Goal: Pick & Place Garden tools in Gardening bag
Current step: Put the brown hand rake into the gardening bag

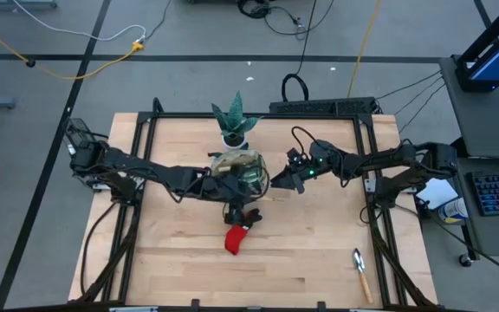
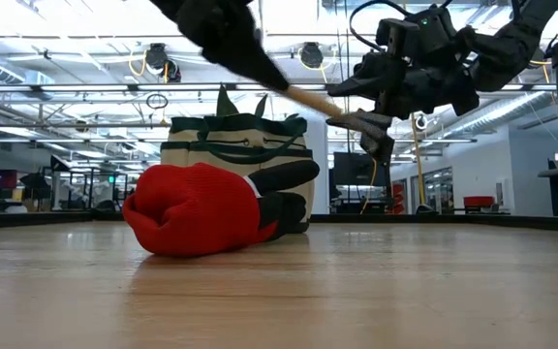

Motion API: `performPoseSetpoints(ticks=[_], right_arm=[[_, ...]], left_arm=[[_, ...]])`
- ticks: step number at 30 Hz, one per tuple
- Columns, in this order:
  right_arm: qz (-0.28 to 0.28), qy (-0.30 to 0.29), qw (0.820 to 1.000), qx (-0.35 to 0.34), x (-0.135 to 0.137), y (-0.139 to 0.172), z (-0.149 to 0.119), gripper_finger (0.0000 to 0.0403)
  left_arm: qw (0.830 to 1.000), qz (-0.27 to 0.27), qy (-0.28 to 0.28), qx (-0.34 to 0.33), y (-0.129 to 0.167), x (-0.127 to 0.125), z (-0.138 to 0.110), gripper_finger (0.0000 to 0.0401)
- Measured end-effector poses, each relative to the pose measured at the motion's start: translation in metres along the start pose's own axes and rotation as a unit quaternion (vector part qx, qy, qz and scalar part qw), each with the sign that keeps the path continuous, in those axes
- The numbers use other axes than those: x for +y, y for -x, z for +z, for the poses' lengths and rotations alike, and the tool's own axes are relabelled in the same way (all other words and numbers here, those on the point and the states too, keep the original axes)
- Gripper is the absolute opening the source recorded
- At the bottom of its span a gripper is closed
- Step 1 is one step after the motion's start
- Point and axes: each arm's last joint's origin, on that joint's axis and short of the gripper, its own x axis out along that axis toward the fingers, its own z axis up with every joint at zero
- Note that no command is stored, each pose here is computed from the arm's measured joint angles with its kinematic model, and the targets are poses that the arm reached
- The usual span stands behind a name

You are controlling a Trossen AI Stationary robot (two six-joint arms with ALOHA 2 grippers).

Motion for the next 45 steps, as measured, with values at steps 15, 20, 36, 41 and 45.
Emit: performPoseSetpoints(ticks=[15, 20, 36, 41, 45], right_arm=[[-0.010, 0.009, 1.000, 0.008, -0.002, 0.000, -0.002, 0.0167], [-0.009, 0.029, 0.999, 0.009, -0.002, 0.000, -0.002, 0.0167], [-0.042, 0.038, 0.998, 0.024, -0.007, 0.000, -0.007, 0.0167], [-0.043, 0.037, 0.998, 0.024, -0.007, 0.000, -0.007, 0.0167], [-0.042, 0.037, 0.998, 0.024, -0.007, 0.000, -0.007, 0.0167]], left_arm=[[0.995, 0.085, 0.056, 0.021, 0.068, -0.006, 0.006, 0.0076], [0.991, 0.101, 0.074, 0.057, 0.075, -0.002, -0.003, 0.0076], [0.986, 0.129, 0.090, 0.059, 0.083, 0.005, -0.004, 0.0076], [0.983, 0.149, 0.092, 0.057, 0.091, 0.008, -0.004, 0.0076], [0.979, 0.157, 0.094, 0.085, 0.096, 0.011, -0.010, 0.0076]])
